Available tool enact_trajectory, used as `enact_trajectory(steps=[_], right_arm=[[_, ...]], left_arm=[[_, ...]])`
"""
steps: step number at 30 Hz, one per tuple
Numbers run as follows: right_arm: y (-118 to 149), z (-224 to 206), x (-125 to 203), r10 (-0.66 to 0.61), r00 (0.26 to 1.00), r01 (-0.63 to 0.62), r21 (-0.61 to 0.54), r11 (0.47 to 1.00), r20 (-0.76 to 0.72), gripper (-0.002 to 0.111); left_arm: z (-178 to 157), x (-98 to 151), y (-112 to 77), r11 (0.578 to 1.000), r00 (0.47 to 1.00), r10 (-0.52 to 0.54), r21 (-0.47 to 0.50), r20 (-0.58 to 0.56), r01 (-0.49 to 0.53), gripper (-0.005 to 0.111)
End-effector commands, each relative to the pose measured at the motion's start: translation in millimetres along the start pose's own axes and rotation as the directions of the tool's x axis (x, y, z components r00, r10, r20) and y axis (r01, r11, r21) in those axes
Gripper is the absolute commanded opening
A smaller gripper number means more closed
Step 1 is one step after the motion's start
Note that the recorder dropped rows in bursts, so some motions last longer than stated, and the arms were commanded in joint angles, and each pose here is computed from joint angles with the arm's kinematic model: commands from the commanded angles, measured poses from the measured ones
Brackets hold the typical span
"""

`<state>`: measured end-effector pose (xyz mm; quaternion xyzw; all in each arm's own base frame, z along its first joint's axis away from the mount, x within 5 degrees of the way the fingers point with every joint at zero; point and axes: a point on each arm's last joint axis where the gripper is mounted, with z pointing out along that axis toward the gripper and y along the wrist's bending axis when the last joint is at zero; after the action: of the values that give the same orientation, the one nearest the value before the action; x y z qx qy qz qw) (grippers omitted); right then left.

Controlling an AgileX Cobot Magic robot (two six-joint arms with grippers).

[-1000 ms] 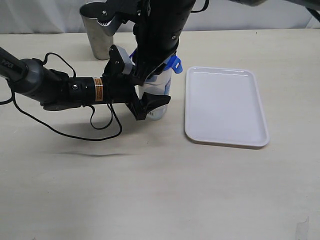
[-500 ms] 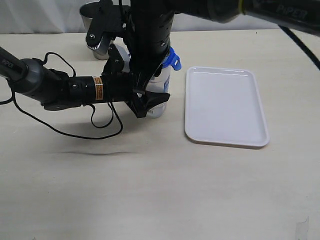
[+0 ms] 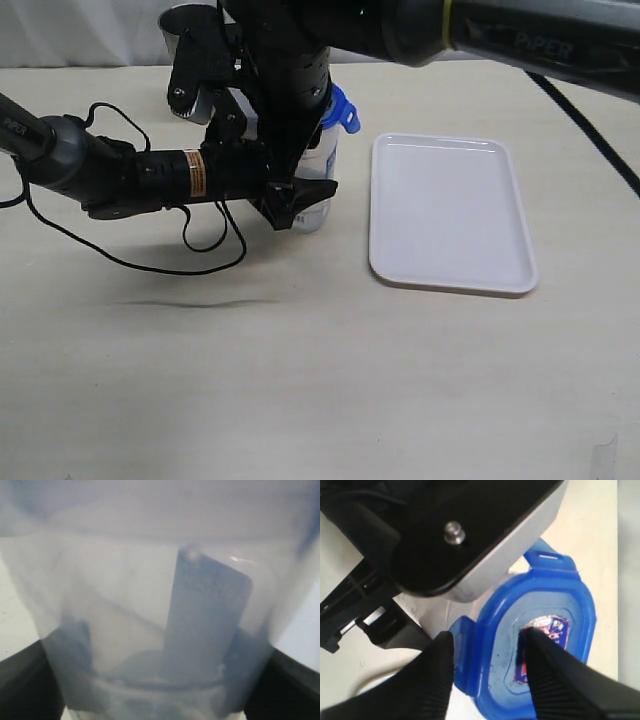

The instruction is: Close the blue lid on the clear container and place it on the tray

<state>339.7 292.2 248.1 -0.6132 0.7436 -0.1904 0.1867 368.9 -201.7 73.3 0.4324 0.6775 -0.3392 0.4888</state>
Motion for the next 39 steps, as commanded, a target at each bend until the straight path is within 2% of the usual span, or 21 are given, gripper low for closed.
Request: enact_trajectory(steps=[1, 6, 11, 15, 21, 30, 31, 32, 35, 37, 39], right_arm=[[11, 36, 5, -0.011, 0.997, 0.006, -0.063, 0.998, -0.078, 0.035], [10, 30, 5, -0.002, 0.998, -0.002, -0.073, 0.997, -0.057, 0.036], [0, 8, 8, 0.052, 0.998, -0.05, -0.073, 0.996, 0.019, 0.046], [-11, -10, 14, 0.119, 0.99, -0.113, -0.085, 0.99, 0.079, 0.048], [-30, -34, 32, 0.269, 0.942, -0.224, -0.22, 0.949, 0.199, 0.048], [-55, -48, 55, 0.434, 0.843, -0.307, -0.379, 0.873, 0.317, 0.048], [-58, -47, 59, 0.485, 0.818, -0.346, -0.409, 0.845, 0.309, 0.048], [-62, -46, 63, 0.571, 0.772, -0.42, -0.45, 0.788, 0.279, 0.047], [-75, -40, 81, 0.798, 0.59, -0.636, -0.538, 0.552, 0.122, 0.047], [-81, -37, 94, 0.847, 0.529, -0.681, -0.571, 0.459, 0.05, 0.047], [-82, -36, 105, 0.861, 0.508, -0.685, -0.614, 0.392, -0.016, 0.043]], left_arm=[[-2, 10, -4.2, 0.999, 0.998, 0.034, 0.037, -0.055, -0.032, 0.0], [-2, 10, -4.2, 0.999, 0.998, 0.034, 0.037, -0.055, -0.032, 0.0], [-2, 9, -4.2, 0.999, 0.998, 0.034, 0.038, -0.053, -0.032, 0.0], [-2, 9, -4.2, 0.999, 0.998, 0.034, 0.038, -0.053, -0.032, 0.0], [-2, 10, -4.2, 0.999, 0.998, 0.031, 0.037, -0.054, -0.029, 0.0], [-2, 10, -4.2, 0.999, 0.998, 0.031, 0.037, -0.054, -0.029, 0.0], [-2, 10, -4.3, 0.999, 0.998, 0.032, 0.039, -0.055, -0.03, 0.0], [-2, 10, -4.3, 0.999, 0.998, 0.032, 0.039, -0.055, -0.03, 0.0], [-2, 10, -4.2, 0.999, 0.998, 0.033, 0.038, -0.057, -0.03, 0.0], [-2, 10, -4.2, 0.999, 0.998, 0.033, 0.038, -0.057, -0.03, 0.0], [-2, 10, -4.2, 0.999, 0.998, 0.033, 0.038, -0.057, -0.03, 0.0]])
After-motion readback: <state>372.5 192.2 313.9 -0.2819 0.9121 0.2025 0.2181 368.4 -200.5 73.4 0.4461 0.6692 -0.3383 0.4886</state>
